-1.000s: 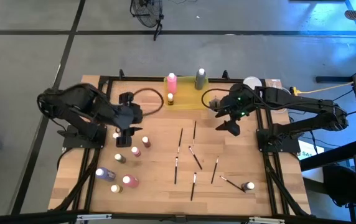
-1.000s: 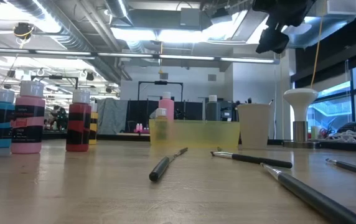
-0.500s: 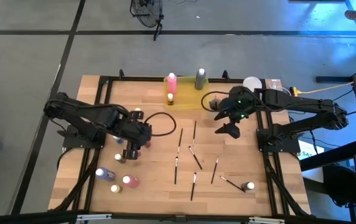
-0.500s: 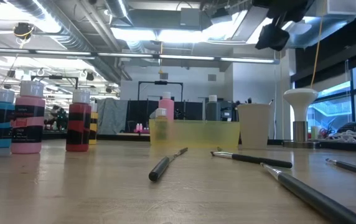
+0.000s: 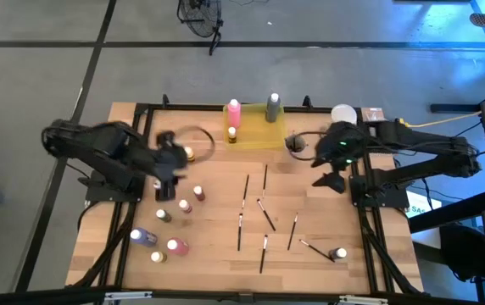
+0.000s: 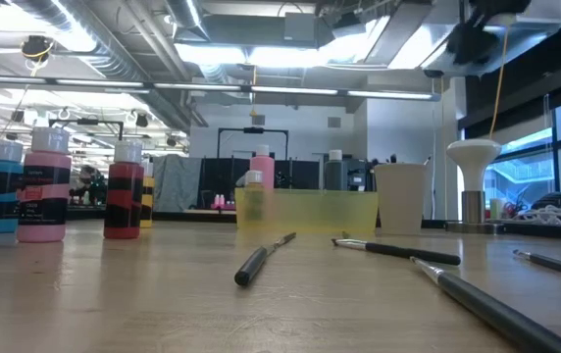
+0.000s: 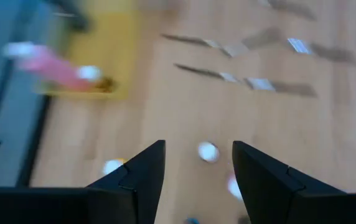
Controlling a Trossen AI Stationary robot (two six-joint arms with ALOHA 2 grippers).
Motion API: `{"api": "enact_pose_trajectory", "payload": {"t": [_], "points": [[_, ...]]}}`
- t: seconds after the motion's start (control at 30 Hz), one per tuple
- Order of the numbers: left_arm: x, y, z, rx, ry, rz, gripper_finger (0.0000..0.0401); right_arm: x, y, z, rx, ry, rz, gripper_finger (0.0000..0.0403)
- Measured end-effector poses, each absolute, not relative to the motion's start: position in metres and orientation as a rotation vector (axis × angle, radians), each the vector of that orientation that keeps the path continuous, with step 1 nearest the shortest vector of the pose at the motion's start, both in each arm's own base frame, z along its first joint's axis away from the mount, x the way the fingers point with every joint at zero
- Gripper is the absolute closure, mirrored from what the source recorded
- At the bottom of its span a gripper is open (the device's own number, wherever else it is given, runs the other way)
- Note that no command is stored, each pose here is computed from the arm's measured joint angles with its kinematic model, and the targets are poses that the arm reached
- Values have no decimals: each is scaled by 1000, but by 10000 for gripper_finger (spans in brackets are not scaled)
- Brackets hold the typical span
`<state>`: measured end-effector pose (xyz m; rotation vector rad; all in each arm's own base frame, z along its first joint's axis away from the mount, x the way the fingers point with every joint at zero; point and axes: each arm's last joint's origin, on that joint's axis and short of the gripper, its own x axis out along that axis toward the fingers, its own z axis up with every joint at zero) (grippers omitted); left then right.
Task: Pick & Place Paint Supplies
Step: Put the small yellow paint bottle into the yellow bin
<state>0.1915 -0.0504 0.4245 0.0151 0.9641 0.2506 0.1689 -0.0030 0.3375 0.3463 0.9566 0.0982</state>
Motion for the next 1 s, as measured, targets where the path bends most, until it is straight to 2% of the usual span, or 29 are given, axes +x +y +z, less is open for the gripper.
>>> {"api": "enact_pose_trajectory", "payload": {"t": [0.13, 0.27, 0.37, 0.63, 0.87, 1.0], "points": [[169, -40, 438, -134, 817, 428, 219, 138, 10, 352, 363, 881, 112, 43], [159, -36, 442, -229, 776, 476, 219, 112, 22, 354, 410, 801, 155, 43], [161, -39, 436, -218, 798, 477, 219, 105, 27, 347, 391, 721, 189, 43], [183, -44, 393, -45, 982, 454, 219, 126, 41, 328, 268, 471, 302, 43], [218, -39, 360, 70, 1162, 308, 219, 144, 51, 321, 121, 423, 374, 43], [230, -32, 343, 108, 1261, 288, 219, 153, 55, 320, 26, 377, 401, 43]]}}
